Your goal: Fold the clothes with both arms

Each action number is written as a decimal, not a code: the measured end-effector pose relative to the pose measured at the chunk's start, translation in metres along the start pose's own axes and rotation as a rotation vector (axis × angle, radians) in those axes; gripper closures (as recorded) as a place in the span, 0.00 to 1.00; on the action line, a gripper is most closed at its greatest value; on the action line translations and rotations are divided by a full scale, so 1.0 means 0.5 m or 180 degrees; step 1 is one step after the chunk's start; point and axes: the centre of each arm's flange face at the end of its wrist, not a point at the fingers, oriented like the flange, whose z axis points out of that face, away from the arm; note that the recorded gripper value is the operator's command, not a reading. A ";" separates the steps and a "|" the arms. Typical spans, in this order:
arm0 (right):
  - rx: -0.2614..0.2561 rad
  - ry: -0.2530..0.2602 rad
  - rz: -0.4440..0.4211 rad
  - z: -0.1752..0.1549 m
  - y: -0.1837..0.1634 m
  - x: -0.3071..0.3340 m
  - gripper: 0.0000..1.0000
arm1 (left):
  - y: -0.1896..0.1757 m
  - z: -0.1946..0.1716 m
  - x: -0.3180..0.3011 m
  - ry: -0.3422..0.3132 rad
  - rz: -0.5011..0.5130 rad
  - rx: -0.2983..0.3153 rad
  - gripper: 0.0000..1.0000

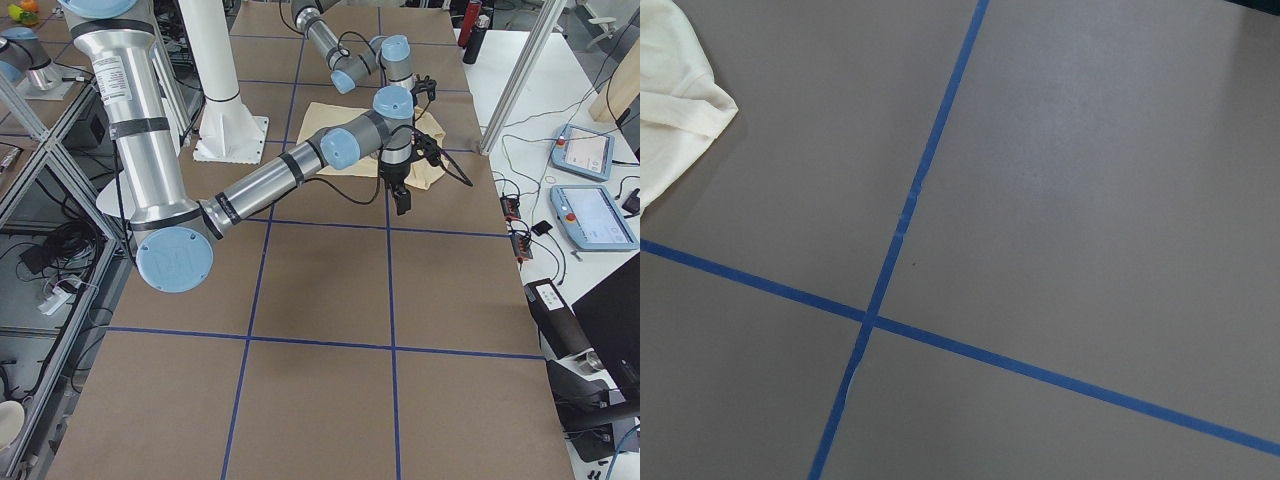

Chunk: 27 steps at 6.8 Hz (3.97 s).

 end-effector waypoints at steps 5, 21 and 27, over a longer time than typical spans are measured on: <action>0.0001 -0.0004 0.0009 -0.001 -0.001 -0.001 0.00 | 0.013 0.035 0.021 0.0129 -0.0633 0.0302 0.01; 0.0238 -0.0093 0.0799 0.001 0.152 -0.388 0.00 | 0.379 -0.397 -0.561 0.0175 0.0617 0.0247 0.00; 0.0297 0.0096 0.1029 0.112 0.328 -0.590 0.00 | 0.531 -0.332 -0.705 0.0122 0.0438 0.0025 0.00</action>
